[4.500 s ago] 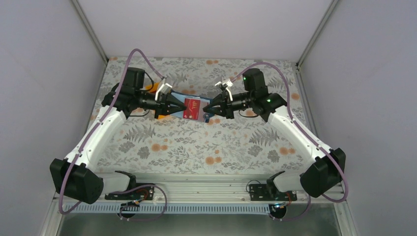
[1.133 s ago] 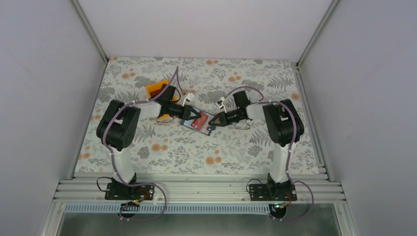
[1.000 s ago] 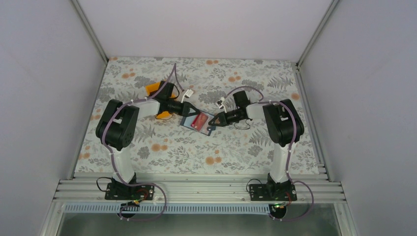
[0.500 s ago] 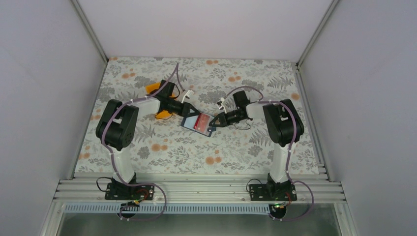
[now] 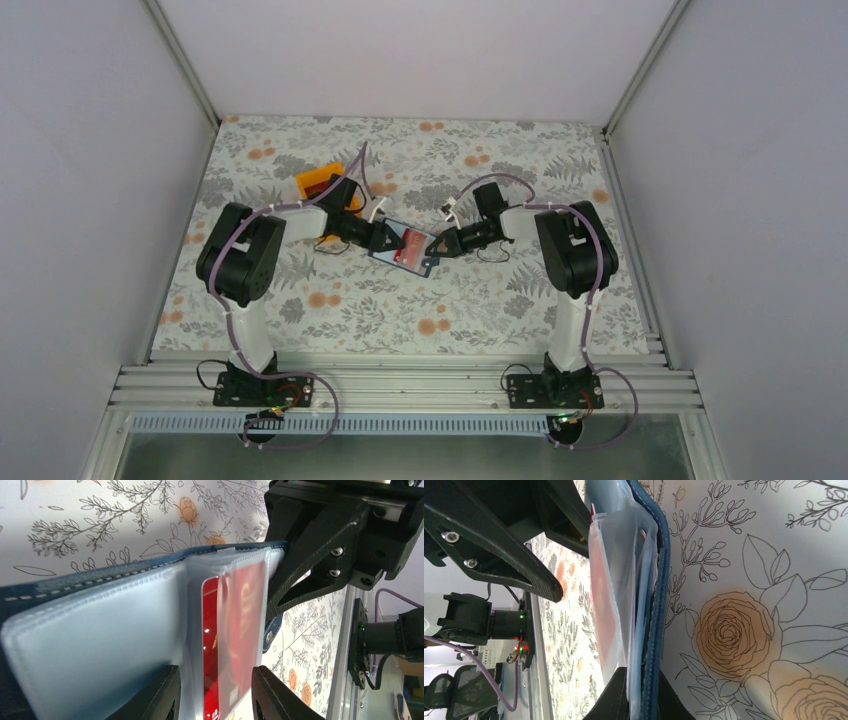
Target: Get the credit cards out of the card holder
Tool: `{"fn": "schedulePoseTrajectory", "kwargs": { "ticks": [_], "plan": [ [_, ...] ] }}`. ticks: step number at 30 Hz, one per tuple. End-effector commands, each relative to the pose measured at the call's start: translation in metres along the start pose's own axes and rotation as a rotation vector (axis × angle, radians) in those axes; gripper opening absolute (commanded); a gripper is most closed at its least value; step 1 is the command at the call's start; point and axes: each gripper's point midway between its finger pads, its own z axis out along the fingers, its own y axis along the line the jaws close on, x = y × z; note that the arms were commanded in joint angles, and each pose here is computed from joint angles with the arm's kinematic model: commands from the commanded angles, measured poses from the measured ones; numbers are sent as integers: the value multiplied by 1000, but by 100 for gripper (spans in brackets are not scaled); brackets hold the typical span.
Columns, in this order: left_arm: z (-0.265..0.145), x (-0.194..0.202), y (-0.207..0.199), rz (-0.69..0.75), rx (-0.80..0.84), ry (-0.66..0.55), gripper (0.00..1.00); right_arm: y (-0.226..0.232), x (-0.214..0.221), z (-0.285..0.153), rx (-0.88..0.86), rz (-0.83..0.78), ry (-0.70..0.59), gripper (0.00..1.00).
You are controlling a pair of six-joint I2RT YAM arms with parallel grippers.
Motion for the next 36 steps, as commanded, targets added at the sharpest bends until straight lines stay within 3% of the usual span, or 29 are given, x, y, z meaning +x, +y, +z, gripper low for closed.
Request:
{"fn": "schedulePoseTrajectory", "kwargs": {
  "ticks": [1,7,15,25,36],
  "plan": [
    [5,5,-3,0,55,-1,38,-5,-6,2,12,-24,-1,4],
    [8,8,-10,-2,100,-5,34,-3,-7,1,3,-24,-5,4],
    [7,5,-17,24,113,5,3,0,-11,-1,9,-33,-10,4],
    [-10,-4,-1,38,27,-26,2,-8,-10,-17,46,-8,-28,4],
    [-50,-32,-5,258,-154,-89,2,-31,5,-29,132,113,-8,4]
  ]
}}
